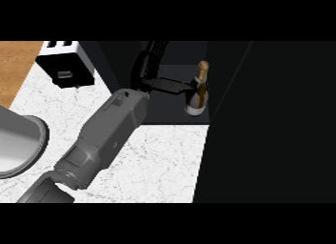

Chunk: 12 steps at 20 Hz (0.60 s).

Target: Pick up the wine, place it into the cabinet and close the cabinet

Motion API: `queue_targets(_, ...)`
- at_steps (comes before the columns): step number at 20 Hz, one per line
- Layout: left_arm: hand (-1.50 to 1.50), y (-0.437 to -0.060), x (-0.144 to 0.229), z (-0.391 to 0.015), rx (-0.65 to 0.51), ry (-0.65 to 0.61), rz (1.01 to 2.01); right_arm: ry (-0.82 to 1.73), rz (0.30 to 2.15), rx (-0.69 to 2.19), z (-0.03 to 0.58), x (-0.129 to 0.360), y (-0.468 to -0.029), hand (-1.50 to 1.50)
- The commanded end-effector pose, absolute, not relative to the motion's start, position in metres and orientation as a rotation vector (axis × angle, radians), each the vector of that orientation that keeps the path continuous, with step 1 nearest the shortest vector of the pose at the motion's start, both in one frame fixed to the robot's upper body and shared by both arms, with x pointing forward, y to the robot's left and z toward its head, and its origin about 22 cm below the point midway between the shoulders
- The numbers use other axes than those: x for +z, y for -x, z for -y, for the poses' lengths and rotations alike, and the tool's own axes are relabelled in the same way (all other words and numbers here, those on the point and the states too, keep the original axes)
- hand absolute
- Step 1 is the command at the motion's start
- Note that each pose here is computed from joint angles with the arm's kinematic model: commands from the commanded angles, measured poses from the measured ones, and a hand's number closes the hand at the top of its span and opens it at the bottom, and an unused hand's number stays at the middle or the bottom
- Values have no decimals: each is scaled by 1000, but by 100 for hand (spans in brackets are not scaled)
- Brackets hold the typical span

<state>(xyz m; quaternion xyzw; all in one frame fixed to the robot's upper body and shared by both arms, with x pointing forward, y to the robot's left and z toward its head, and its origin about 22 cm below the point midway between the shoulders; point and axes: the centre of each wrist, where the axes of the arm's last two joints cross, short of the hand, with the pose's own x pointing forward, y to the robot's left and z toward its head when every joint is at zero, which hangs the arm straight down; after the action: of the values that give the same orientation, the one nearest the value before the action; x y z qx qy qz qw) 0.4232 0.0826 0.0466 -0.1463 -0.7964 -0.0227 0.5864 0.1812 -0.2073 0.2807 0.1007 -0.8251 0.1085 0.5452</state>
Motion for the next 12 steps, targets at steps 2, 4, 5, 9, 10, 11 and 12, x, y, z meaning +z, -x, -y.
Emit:
queue_targets(2,-150,-412,66,-66,-117,405,1869,-224,1973,238,205,293,-165,-150)
queue_targets(4,-150,-404,86,-46,-144,439,1885,-224,1978,227,209,275,-165,-150)
queue_targets(5,-150,-397,77,-56,-126,424,1891,-205,1961,250,214,283,-165,-150)
queue_targets(9,-150,-359,77,-37,-110,466,1866,-216,1974,261,208,282,-163,-150)
queue_targets(10,-150,-349,97,-18,-121,480,1841,-240,1967,278,195,283,-172,-150)
queue_targets(11,-150,-340,80,-28,-85,464,1847,-230,1980,273,198,280,-164,-150)
queue_targets(12,-150,-326,82,-27,-76,486,1837,-220,1953,261,207,280,-166,-150)
